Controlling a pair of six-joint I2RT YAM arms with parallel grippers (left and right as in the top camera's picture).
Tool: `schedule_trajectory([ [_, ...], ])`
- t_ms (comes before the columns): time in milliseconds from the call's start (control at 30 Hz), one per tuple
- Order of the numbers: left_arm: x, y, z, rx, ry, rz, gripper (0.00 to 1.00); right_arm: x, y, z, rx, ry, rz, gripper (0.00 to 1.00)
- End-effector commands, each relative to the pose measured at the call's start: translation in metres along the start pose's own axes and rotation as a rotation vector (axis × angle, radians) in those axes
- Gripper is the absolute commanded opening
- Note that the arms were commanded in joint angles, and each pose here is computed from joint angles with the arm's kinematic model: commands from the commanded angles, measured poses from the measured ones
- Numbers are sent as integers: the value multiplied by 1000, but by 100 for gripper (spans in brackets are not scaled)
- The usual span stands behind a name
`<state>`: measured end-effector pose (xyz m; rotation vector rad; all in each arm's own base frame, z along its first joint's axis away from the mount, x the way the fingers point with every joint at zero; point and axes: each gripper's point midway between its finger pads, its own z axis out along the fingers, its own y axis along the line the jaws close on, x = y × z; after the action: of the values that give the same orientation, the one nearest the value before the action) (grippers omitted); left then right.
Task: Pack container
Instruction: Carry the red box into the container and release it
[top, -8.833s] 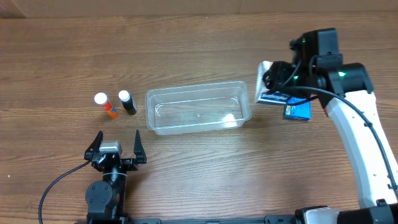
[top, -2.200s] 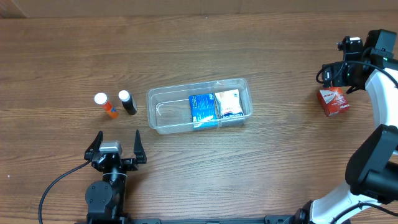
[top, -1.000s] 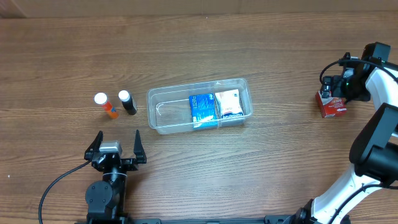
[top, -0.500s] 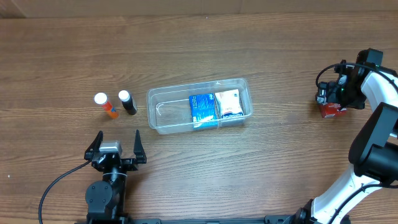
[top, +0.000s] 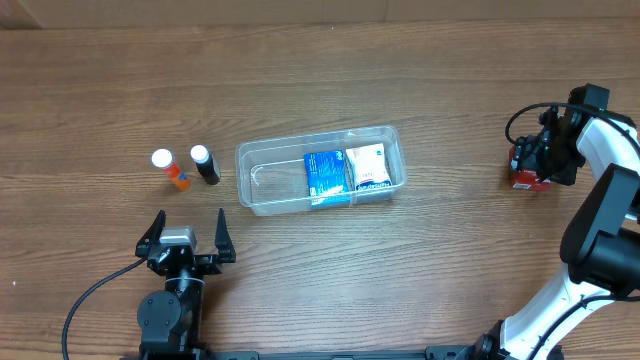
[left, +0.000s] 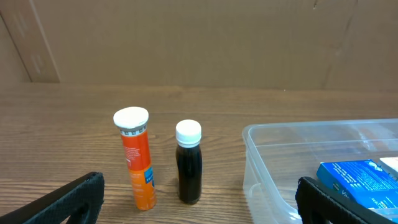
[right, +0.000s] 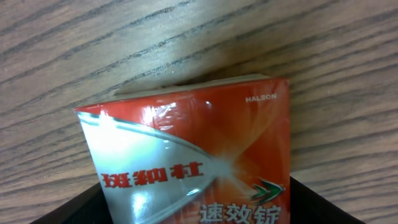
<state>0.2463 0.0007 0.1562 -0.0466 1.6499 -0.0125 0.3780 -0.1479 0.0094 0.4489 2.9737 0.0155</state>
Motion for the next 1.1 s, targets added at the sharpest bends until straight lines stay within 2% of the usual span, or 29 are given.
schedule_trajectory([
  [0,-1,1,0,-2,-7,15,100,0,2,-12,3,-14,49,79],
  [100,-1,1,0,-2,-7,15,100,6,7,-15,-1,15,120,78],
  [233,-1,1,0,-2,-7,15,100,3,34,-39,-59,17,153,70],
  [333,-1,1,0,-2,-7,15,100,-3,73,-78,-140,-40,84,63],
  [467,-1,1,0,-2,-7,15,100,3,125,-147,-154,-165,12,58],
  [567,-1,1,0,-2,-7,15,100,19,170,-200,-183,-291,-30,58],
  [600,-1,1,0,-2,-7,15,100,36,207,-231,-239,-361,-93,58],
  [667,-1,1,0,-2,-7,15,100,54,240,-248,-289,-396,-144,58],
  [833,-1,1,0,-2,-7,15,100,97,323,-244,-380,-367,-253,58],
  [933,-1,1,0,-2,-7,15,100,109,361,-223,-404,-332,-289,58],
  [1067,-1,1,0,-2,-7,15,100,129,406,-172,-391,-250,-315,58],
])
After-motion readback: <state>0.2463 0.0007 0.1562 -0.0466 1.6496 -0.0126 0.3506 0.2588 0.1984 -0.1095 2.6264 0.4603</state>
